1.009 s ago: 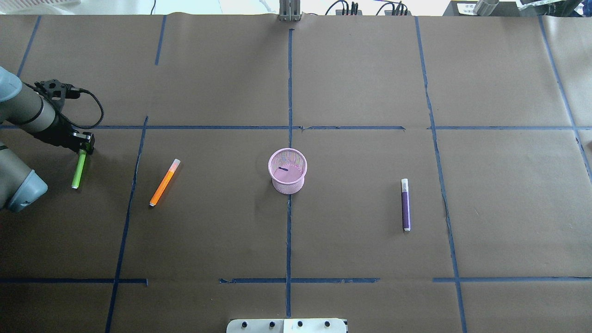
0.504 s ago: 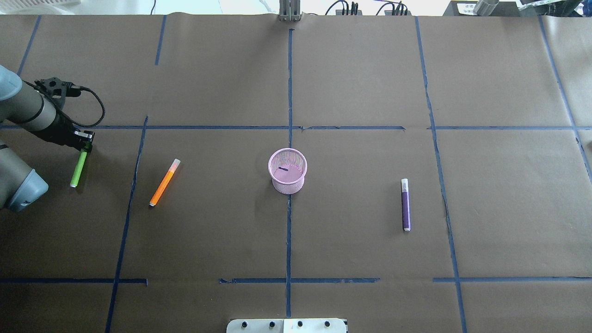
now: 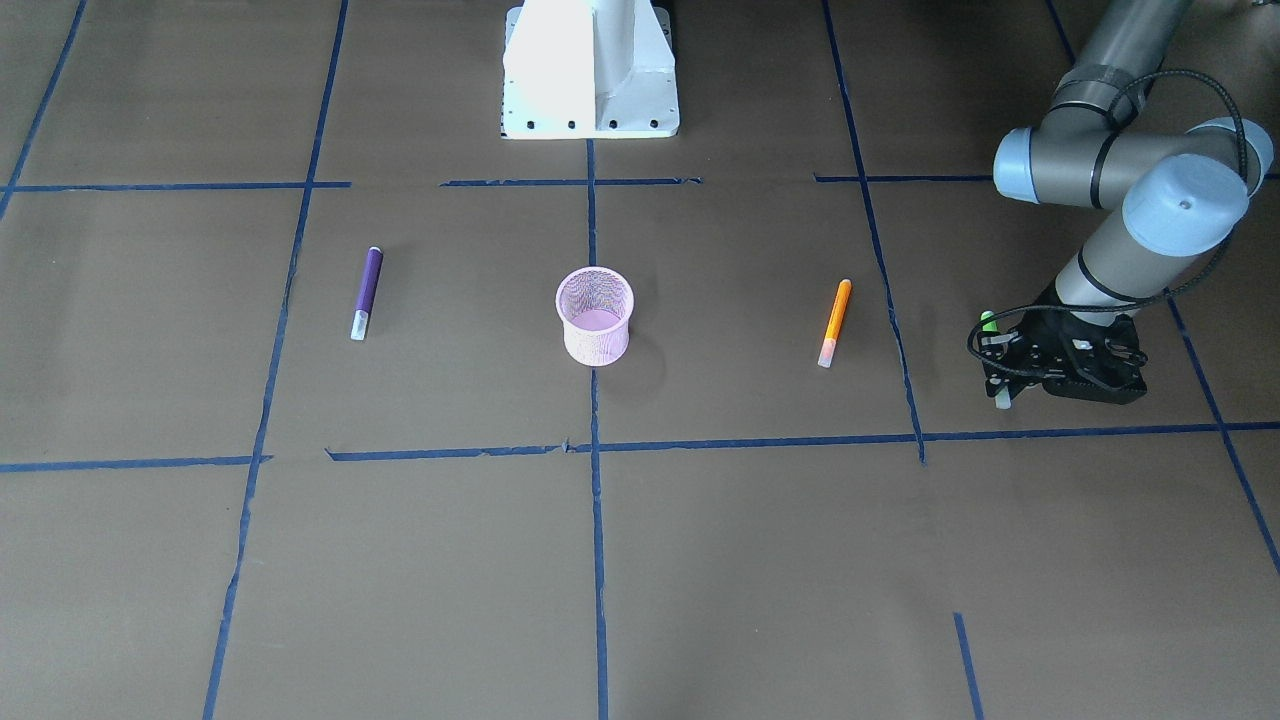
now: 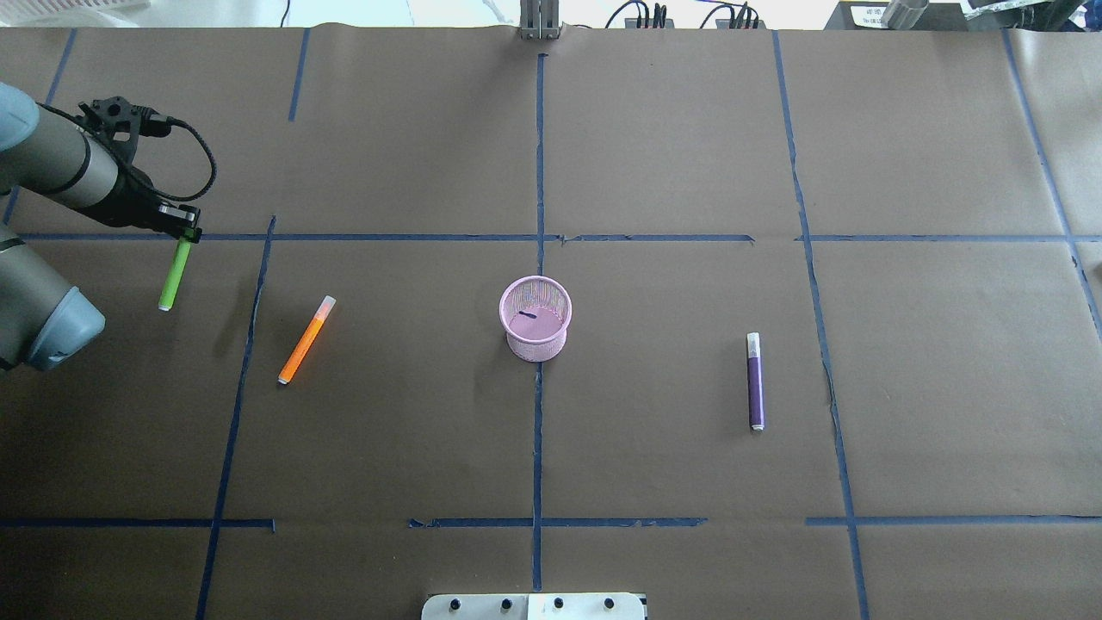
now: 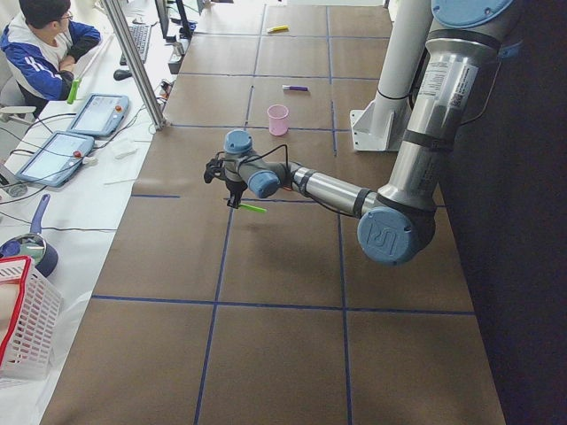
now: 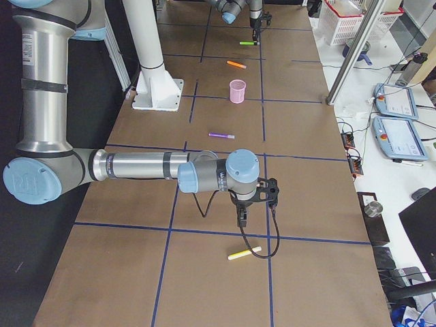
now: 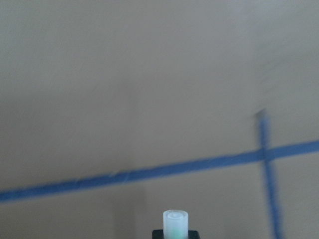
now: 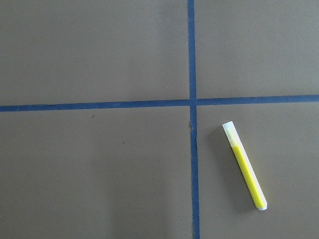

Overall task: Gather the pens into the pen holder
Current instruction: 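Lift the green marker with the left gripper and carry it over the pink cup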

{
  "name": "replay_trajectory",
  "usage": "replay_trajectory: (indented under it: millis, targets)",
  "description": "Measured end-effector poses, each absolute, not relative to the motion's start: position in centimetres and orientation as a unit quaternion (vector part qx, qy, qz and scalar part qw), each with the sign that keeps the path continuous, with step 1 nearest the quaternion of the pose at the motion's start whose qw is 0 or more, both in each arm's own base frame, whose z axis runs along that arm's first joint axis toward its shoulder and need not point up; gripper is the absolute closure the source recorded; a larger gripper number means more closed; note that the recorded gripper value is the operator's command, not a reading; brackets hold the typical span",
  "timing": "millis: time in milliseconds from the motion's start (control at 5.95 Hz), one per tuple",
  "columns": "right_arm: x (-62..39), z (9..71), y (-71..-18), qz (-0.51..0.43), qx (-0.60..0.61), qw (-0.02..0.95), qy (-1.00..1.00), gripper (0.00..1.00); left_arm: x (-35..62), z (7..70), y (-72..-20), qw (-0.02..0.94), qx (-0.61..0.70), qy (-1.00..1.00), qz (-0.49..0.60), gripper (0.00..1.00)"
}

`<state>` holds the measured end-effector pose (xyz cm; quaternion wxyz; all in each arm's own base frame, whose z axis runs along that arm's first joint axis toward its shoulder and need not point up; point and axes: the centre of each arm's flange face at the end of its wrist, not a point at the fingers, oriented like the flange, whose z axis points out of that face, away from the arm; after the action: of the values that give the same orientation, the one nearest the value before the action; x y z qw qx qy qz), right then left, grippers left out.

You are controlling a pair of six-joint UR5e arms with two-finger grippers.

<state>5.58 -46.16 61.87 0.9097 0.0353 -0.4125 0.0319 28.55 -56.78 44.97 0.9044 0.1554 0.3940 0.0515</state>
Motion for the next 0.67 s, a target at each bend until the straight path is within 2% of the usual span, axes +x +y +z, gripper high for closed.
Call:
replay_trajectory:
  millis: [336,673]
  targets:
    - [5.6,61.9,-46.1,0.030,0.036,0.910,-0.412,0.00,29.6,32.4,-58.7,0.871,0.299,0.388,0.052,1.00]
    - [5.5,61.9,-46.1,0.030,0.033,0.906,-0.421,0.00,35.2,23.9,-54.7,0.778,0.424,0.449,0.117,1.00]
